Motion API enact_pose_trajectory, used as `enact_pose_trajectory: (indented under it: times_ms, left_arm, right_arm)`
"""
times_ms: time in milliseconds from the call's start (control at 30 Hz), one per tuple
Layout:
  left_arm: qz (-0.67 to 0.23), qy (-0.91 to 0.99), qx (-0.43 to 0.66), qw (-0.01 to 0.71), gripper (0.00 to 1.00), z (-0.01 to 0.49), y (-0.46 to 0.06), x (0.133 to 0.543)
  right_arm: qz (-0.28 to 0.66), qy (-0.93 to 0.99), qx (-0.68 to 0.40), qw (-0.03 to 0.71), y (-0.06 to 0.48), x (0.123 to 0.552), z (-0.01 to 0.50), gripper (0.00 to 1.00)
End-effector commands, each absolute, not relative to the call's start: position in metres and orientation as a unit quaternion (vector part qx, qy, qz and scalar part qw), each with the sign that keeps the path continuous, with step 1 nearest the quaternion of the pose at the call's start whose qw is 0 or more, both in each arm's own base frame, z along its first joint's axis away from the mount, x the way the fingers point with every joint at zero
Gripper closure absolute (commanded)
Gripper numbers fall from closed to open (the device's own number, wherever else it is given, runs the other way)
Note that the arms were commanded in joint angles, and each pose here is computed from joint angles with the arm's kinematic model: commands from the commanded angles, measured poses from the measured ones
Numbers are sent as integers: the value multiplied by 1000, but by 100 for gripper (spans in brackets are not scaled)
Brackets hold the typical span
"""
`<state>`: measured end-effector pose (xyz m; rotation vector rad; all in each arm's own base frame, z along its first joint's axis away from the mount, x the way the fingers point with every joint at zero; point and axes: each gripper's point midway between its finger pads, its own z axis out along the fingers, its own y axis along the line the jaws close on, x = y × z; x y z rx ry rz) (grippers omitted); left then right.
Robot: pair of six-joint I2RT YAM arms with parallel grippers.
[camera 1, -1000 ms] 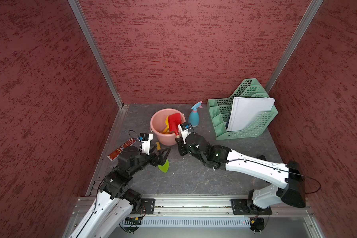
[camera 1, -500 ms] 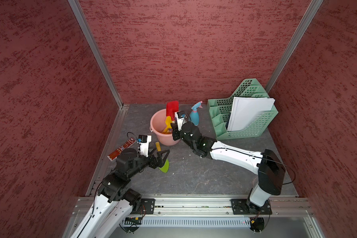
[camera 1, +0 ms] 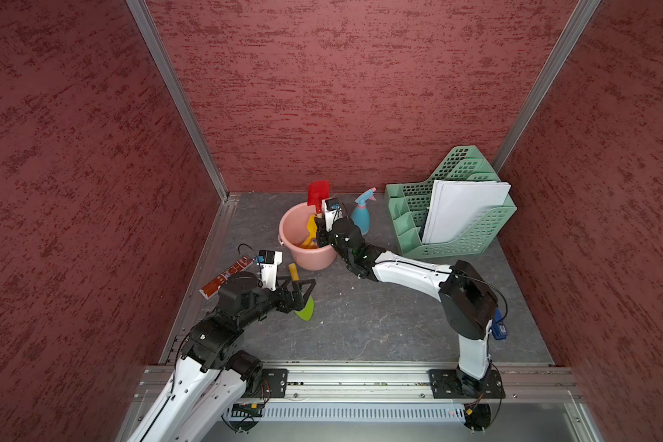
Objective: Organize the gardening tools
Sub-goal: Place the gardening tool in the container, then pick up the gardening tool from the center of the board.
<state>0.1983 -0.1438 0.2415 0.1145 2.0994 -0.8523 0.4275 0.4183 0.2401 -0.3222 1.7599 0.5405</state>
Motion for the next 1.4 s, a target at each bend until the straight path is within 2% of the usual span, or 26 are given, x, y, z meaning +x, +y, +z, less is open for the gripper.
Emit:
enact_pose_trajectory:
  times_ms: [0,133,167,300,333,400,500,833,1167,1367]
  left_arm:
    - [-342,842,40,416,0,246,-142,196]
    - [-341,843,35,415,0,245,-140,197]
    - [-341,843,34,414,0,245,-140,197]
    - [-333,849,21,410,0,242,-135,198]
    - [-330,851,18,409,0,241,-134,199]
    - [-324,855,10,404,0,239,-131,199]
    - [-310,863,-5,399,0,235,-125,201]
    - [-250,903,-62,343,0,207,-110,209]
    - [-163,947,-63,271,1,167,-104,240]
    - [-161,956,-73,235,3,137,-103,260]
  right_arm:
    - [252,733,-130,619,422,434,256,100]
    - [256,738,-130,611,424,435,245,100]
    - [256,739,-129,609,424,435,243,93]
    - [263,739,-124,608,422,433,239,51]
    - [262,739,-124,608,422,432,238,43]
    - [263,738,-123,610,420,431,242,29]
    - [266,732,-119,616,417,429,253,17]
    - [294,722,-91,620,381,398,317,2]
    - [327,737,-76,587,329,331,347,1]
    - [328,742,-75,579,304,299,350,1]
